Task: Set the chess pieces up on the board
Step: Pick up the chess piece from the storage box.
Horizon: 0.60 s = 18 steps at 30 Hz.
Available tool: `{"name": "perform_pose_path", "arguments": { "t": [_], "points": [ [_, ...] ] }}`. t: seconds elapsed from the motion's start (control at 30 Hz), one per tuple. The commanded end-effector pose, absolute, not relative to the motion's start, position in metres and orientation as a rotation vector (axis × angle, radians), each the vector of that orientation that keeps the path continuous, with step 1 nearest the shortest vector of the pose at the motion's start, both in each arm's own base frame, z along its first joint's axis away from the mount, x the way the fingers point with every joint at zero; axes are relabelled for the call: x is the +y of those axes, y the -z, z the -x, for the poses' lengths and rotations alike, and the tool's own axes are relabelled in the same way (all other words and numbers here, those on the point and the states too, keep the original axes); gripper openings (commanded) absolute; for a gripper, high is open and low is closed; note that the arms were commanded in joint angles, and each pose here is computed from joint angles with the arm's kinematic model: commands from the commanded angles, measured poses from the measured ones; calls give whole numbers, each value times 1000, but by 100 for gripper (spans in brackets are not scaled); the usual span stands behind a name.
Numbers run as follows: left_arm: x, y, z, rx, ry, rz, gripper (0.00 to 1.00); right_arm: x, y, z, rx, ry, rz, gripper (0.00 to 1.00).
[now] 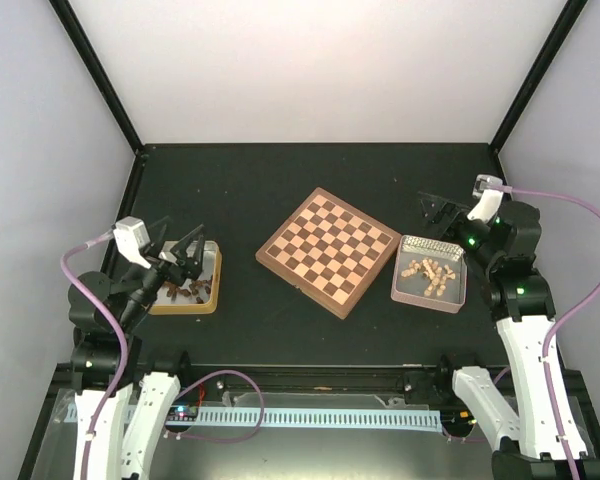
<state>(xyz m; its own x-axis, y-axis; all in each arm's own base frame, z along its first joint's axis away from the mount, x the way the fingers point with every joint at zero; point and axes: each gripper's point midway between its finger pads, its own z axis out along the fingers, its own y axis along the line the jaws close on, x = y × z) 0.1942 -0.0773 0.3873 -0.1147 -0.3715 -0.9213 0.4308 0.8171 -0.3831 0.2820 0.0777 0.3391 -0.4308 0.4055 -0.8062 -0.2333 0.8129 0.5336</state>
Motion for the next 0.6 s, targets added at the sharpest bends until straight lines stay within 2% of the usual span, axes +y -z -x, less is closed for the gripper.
{"name": "perform_pose_path", "arguments": {
  "t": [0.0,0.3,0.4,0.5,0.57],
  "points": [
    [-80,-395,-185,1479,701,-74,99,46,-306,-284,1952,-559,-346,96],
    [-92,-354,-187,1475,793,-113,99,40,-237,-279,2144,-531,-497,93],
    [-93,-347,-193,1493,798,-113,99,45,-212,-284,2231,-519,-464,86],
    [-90,-335,-207,1536,766,-93,99,42,-185,-289,2332,-463,-455,70],
    [-86,-322,-223,1593,748,-54,99,41,-167,-293,2406,-423,-454,62]
  ]
}}
